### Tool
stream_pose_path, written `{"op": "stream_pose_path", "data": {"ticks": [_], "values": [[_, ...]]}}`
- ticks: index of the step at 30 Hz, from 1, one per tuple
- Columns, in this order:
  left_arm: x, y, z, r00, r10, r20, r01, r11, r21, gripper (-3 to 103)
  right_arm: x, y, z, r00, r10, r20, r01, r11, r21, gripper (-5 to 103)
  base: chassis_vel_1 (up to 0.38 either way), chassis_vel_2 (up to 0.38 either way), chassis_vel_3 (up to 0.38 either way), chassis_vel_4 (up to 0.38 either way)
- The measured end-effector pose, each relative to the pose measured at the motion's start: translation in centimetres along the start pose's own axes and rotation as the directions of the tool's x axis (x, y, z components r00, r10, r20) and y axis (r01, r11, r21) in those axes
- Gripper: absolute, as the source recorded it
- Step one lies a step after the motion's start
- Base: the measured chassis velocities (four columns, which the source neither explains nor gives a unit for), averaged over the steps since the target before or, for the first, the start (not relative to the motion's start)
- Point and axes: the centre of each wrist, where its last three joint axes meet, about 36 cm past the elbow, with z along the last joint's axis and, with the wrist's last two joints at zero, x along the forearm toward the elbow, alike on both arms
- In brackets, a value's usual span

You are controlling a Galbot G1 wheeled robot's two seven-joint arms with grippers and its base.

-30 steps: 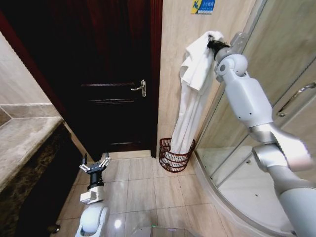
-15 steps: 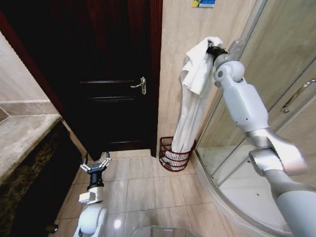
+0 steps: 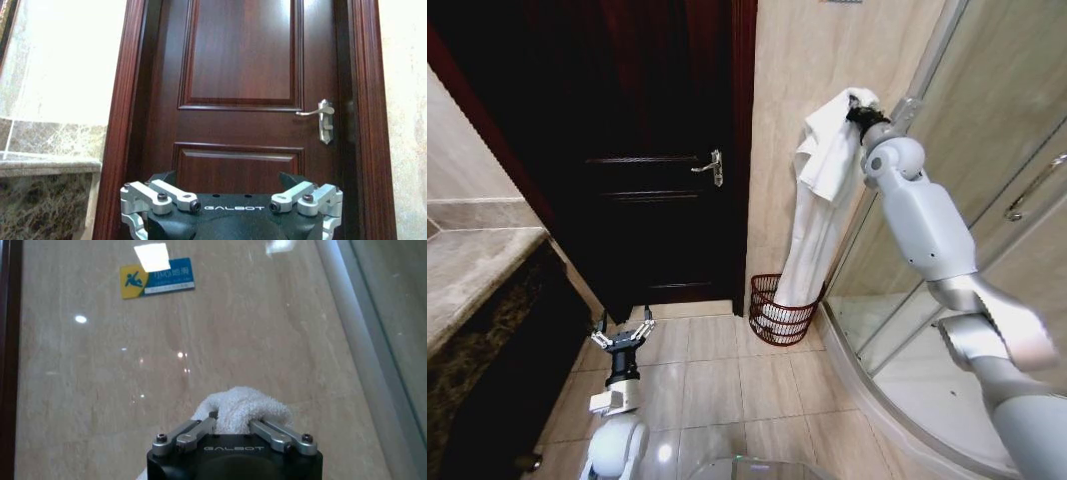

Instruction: Discard the used towel into the hamper.

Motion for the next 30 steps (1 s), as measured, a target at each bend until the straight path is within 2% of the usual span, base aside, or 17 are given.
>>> {"op": "stream_pose_path", "data": {"ticks": [14,30], "values": [[0.5,0.6,-2.1,1.0,0.012,0.005,-0.012,1.0,-0.017,100,1.5,-0.6,1.4,1.0,-0.008,-0.029,0.007,1.0,-0.012,5,0.0,0.0,0.0,0.0],[0.2,0.3,-2.5,1.0,0.021,0.02,-0.021,1.0,-0.007,100,2.6,0.9,3.5,0.998,-0.034,-0.056,0.034,0.999,-0.006,5,0.0,0.0,0.0,0.0]]}}
